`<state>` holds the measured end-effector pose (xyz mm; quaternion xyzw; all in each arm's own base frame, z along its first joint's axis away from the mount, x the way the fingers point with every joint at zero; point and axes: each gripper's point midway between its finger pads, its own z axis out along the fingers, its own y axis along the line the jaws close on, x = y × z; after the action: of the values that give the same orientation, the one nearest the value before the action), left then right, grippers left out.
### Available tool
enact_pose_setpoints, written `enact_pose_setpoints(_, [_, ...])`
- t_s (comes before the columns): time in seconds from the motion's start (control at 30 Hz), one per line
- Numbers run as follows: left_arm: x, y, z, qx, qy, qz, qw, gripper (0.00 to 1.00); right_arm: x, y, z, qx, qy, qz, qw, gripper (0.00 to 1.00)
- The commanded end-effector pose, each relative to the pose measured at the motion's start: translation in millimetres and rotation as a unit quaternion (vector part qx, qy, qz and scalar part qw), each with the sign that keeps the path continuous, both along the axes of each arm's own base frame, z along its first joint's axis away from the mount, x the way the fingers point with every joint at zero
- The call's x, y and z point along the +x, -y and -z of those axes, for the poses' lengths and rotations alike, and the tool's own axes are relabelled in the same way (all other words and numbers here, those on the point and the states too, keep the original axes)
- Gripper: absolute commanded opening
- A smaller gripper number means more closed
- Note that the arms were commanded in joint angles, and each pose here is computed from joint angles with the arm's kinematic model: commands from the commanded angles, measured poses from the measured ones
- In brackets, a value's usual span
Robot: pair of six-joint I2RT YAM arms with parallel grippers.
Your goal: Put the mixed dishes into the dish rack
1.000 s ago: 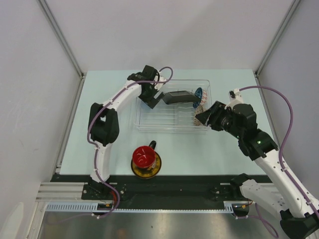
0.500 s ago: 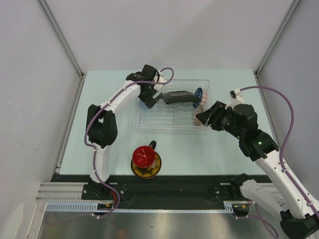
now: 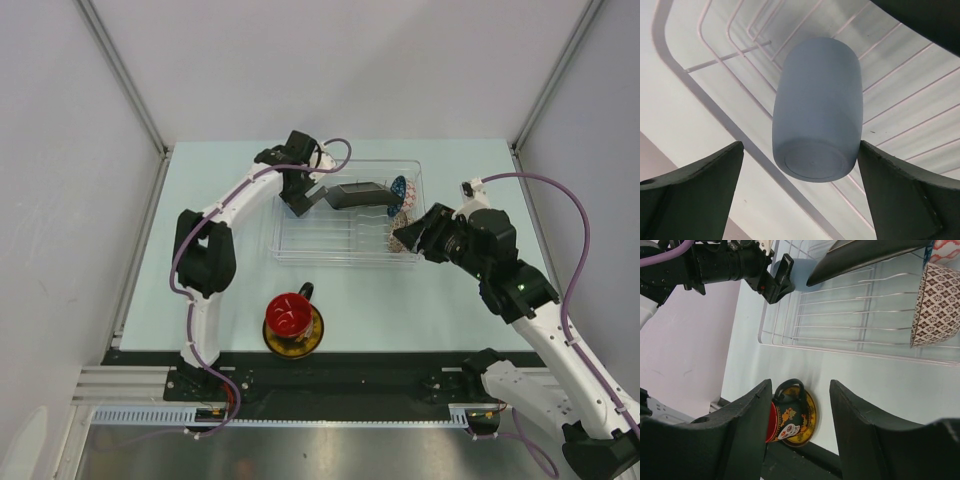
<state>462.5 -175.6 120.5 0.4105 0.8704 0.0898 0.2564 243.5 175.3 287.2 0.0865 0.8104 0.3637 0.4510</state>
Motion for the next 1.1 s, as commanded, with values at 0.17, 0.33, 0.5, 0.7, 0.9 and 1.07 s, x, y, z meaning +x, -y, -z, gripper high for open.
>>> enact_pose_setpoints(0.17, [23, -10, -48, 0.01, 0.083, -0.011, 0.996, 1.0, 3, 3, -5, 0.001, 0.017, 0.009, 1.0, 0.53])
enact_pose_setpoints(0.33, [30, -12, -48, 0.009, 0.089, -0.021, 0.996, 1.0, 3, 3, -4, 0.003, 0.016, 0.009, 1.0, 0.53])
enact_pose_setpoints(0.5, [35, -13, -49, 0.011, 0.098, -0.027, 0.995, 1.0, 3, 2, -3, 0.001, 0.016, 0.007, 1.0, 0.52])
enact_pose_setpoints(0.7, [24, -9, -44, -0.007, 0.077, -0.029, 0.997, 1.0, 3, 2, -2, 0.002, 0.017, 0.007, 1.0, 0.52])
enact_pose_setpoints(0.9, [-2, -1, -66, -0.064, 0.061, -0.023, 0.996, 1.0, 6, 3, 4, -0.008, 0.011, 0.008, 1.0, 0.53])
enact_pose_setpoints(1.07, [-26, 6, -89, -0.111, 0.049, -0.019, 0.992, 1.0, 7, 6, 16, -0.028, -0.005, 0.013, 0.999, 0.54])
